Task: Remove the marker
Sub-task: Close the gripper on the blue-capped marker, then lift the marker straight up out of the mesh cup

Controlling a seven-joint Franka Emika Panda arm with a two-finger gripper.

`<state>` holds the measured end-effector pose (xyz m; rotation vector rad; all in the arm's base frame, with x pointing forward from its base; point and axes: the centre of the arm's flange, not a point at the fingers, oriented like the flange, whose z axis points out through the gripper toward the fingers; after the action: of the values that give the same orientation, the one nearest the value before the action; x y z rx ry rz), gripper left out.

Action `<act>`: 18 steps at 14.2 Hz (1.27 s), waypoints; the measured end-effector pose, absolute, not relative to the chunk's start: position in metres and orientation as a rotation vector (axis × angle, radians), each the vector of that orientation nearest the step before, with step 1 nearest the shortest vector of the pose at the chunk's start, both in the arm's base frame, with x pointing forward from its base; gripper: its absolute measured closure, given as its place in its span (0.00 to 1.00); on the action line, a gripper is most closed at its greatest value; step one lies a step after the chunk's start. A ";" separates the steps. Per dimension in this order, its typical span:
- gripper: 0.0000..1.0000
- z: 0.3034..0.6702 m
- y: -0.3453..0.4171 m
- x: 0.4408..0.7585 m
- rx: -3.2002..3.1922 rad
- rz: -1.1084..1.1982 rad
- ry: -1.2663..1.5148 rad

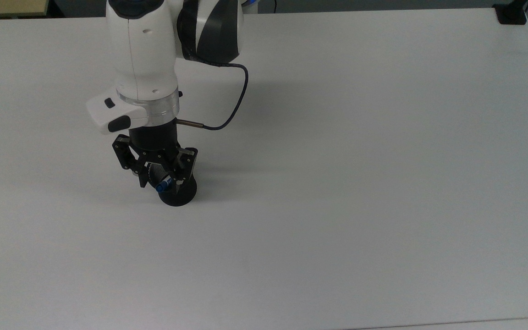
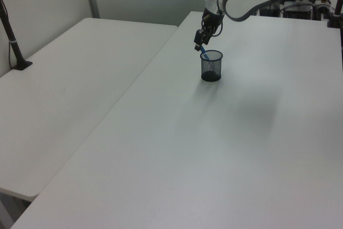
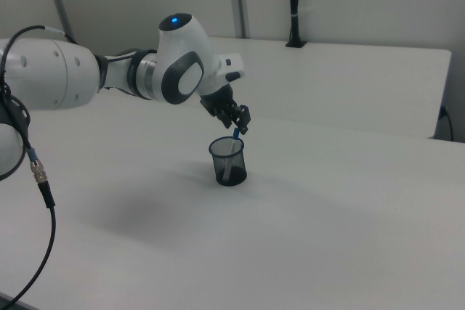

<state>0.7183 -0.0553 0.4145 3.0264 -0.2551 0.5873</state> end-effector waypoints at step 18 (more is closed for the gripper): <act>0.84 0.516 -0.054 0.721 2.952 0.833 -0.149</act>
<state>0.7205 -0.0541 0.5158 2.9518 -0.1488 0.8334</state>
